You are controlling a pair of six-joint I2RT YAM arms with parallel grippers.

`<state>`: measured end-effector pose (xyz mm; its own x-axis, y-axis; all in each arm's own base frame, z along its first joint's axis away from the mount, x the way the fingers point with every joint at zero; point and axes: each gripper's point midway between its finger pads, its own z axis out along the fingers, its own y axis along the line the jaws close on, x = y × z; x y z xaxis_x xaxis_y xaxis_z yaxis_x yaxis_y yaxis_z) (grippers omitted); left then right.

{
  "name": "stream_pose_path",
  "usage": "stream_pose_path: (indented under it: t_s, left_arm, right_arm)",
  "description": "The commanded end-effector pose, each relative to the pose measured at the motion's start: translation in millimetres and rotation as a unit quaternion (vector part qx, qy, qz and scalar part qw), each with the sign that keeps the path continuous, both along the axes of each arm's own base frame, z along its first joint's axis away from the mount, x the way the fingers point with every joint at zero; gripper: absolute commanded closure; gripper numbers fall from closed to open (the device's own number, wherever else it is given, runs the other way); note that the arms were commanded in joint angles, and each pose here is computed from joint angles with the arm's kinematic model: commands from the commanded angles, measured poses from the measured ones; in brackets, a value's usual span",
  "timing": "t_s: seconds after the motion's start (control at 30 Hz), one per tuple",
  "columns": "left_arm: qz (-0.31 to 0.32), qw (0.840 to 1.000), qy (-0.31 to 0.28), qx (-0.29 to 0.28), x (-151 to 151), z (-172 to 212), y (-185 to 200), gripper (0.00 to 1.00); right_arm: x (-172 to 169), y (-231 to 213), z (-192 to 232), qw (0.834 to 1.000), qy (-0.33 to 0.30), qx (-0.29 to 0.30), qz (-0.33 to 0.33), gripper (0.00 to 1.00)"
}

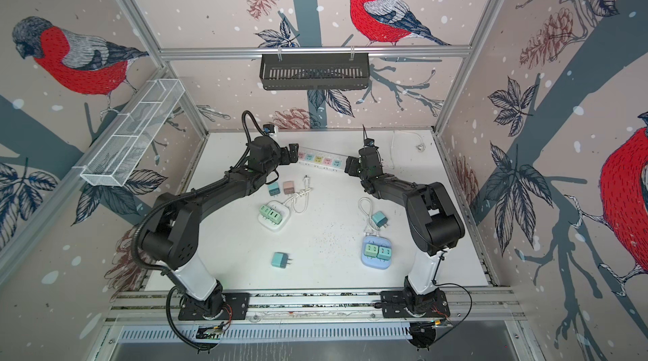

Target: Insert the plug

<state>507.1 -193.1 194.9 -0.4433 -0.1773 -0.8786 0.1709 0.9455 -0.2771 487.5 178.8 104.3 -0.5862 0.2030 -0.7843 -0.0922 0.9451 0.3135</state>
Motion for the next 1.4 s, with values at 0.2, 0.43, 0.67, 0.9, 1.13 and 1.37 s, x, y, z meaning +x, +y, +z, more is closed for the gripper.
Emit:
stream_pose_path:
  t_s: [0.2,0.43,0.67,0.9,1.13,1.37]
  left_arm:
    - [-0.004,0.995,0.098,0.020,84.0,-63.5,9.1,0.02]
    - [-0.017,0.987,0.155,0.035,108.9,-111.3,2.1,0.02]
    - [-0.085,0.979,0.183,0.001,97.9,-136.9,-22.3,0.02]
    - [-0.166,0.963,0.209,-0.032,71.9,-152.4,-46.0,0.02]
    - [-0.229,0.952,0.194,-0.061,34.7,-134.8,-60.8,0.02]
    - [-0.265,0.943,0.193,-0.045,-10.4,-133.5,-83.8,0.02]
  right_arm:
    - [44.6,24.3,-24.1,0.998,0.038,-0.040,0.021,0.23]
    - [57.0,24.2,-38.8,0.997,0.046,-0.054,0.016,0.17]
    - [57.1,28.9,-53.9,0.996,0.063,-0.059,0.028,0.15]
    - [48.1,36.4,-61.0,0.996,0.065,-0.050,0.038,0.17]
    - [26.7,38.3,-57.7,0.997,0.055,-0.039,0.036,0.19]
    - [-9.9,17.2,-47.1,0.999,0.039,-0.032,0.013,0.19]
